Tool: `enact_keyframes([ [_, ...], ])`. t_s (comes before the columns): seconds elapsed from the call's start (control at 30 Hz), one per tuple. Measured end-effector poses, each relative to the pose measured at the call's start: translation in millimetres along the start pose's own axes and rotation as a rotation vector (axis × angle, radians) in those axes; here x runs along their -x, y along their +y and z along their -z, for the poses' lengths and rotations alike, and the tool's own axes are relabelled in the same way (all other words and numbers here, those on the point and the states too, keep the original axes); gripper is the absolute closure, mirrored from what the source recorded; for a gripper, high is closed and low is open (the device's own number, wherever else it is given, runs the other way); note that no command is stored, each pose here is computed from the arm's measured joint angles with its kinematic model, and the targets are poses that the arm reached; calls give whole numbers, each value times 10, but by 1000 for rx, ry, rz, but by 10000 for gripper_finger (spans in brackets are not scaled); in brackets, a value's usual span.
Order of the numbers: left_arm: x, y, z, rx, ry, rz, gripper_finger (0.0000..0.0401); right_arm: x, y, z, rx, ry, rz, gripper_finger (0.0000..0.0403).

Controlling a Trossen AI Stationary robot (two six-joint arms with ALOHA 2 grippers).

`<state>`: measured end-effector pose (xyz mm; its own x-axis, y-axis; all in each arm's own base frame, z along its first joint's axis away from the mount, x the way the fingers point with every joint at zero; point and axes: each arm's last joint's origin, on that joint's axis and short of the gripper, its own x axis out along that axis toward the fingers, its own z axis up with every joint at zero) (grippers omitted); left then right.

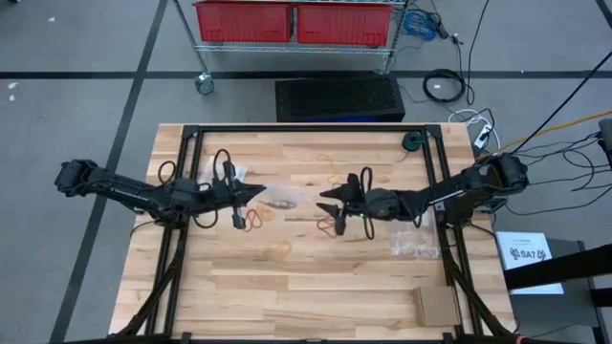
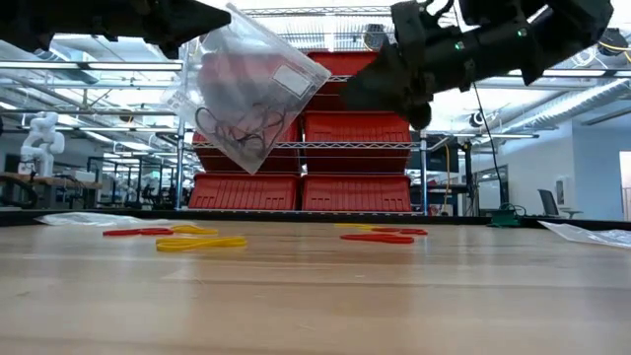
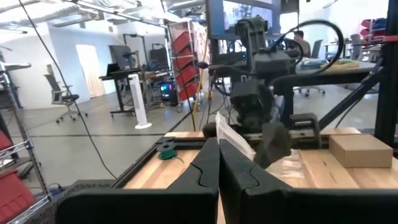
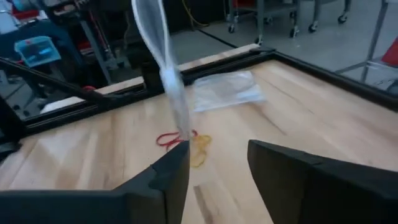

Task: Sort rubber bands
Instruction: Close the transparent zip bag

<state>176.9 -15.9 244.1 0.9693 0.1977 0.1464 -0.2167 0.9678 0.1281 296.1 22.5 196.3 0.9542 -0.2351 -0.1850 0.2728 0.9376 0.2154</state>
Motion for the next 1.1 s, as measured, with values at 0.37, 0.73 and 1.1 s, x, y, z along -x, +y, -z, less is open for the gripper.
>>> enact_keyframes([
  [0.37,-182,163,44,-167,202,-107,401,-74,12,-181,91,-12,-16,287],
  [0.73,-502,19,653,-96,503,-87,401,-65,19,-88,89,85,-28,292],
  [1.1,-824,-293,1032,-15,626,201,372,-59,-14,-5,-166,192,-28,276],
])
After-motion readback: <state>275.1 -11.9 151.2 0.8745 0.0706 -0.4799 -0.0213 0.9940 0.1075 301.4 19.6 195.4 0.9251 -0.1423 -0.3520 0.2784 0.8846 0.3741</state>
